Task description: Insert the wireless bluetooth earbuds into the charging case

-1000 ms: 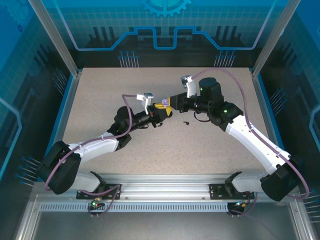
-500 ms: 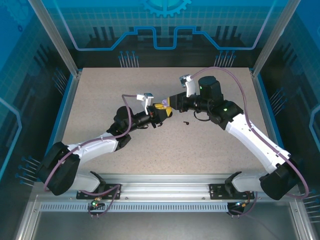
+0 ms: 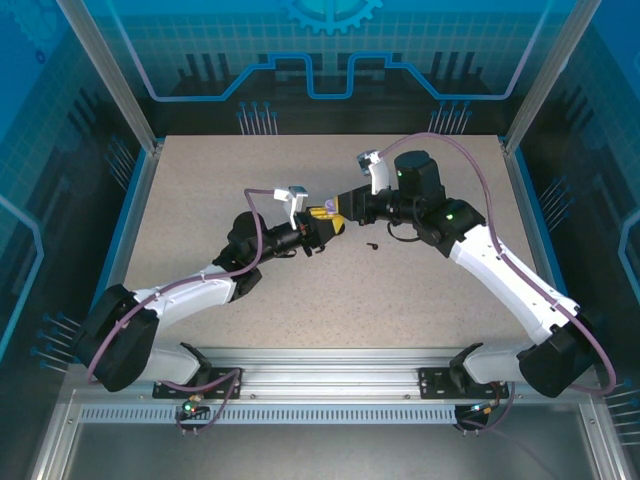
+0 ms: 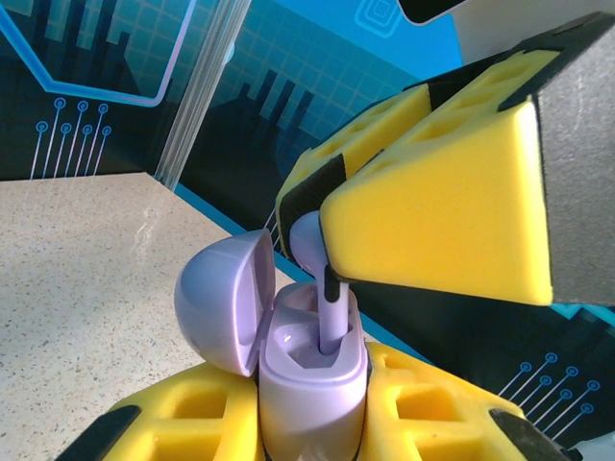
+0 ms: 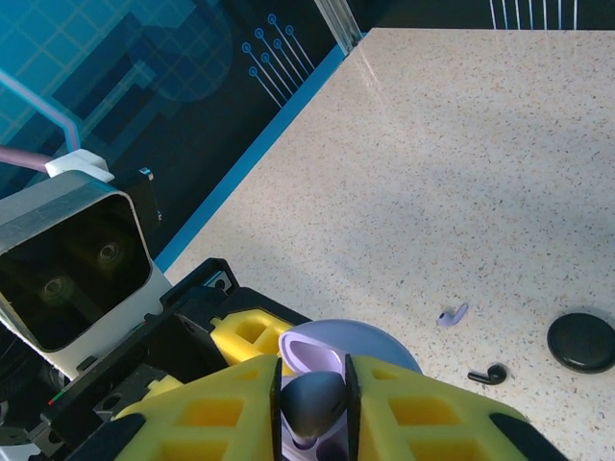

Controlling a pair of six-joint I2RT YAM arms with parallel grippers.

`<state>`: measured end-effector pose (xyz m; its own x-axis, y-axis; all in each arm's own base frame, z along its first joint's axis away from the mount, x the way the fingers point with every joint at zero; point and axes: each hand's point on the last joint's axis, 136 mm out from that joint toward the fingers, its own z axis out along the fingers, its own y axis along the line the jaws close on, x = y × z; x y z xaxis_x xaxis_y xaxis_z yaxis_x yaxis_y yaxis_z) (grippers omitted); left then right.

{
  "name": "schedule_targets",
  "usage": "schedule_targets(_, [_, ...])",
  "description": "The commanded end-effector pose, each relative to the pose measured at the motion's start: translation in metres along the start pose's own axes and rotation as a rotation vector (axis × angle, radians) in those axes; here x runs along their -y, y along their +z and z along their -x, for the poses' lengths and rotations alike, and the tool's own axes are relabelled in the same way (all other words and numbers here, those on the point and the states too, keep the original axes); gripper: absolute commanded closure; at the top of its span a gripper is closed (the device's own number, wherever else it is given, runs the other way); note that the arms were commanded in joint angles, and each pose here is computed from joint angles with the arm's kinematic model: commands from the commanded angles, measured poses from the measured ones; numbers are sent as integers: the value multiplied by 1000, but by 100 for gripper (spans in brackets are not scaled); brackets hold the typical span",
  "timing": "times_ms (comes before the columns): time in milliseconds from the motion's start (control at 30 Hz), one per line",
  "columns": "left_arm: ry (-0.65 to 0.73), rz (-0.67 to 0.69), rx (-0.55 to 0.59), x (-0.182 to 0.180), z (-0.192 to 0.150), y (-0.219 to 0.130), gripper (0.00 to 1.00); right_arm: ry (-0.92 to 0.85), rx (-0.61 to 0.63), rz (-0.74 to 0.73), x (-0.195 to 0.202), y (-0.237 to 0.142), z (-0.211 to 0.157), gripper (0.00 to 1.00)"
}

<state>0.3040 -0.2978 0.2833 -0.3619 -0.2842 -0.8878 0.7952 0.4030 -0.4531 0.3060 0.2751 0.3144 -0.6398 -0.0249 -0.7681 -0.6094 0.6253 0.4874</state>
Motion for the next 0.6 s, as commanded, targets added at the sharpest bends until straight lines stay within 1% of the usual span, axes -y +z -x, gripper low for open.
schedule_targets(0, [61, -56, 58, 21, 27, 0, 86, -33, -23, 46, -17, -2, -1, 75])
schedule_targets(233, [63, -55, 58, 21, 27, 0, 86, -39, -24, 44, -17, -4, -1, 74])
schedule_targets(400, [66, -58, 56, 22, 28, 0, 86, -44, -27, 39, -17, -5, -2, 68])
schedule_targets(533, [65, -59, 51, 22, 27, 1, 86, -49, -24, 35, -17, -7, -1, 67])
schedule_targets(567, [66, -60, 50, 22, 27, 1, 86, -48, -25, 33, -17, -7, -1, 66])
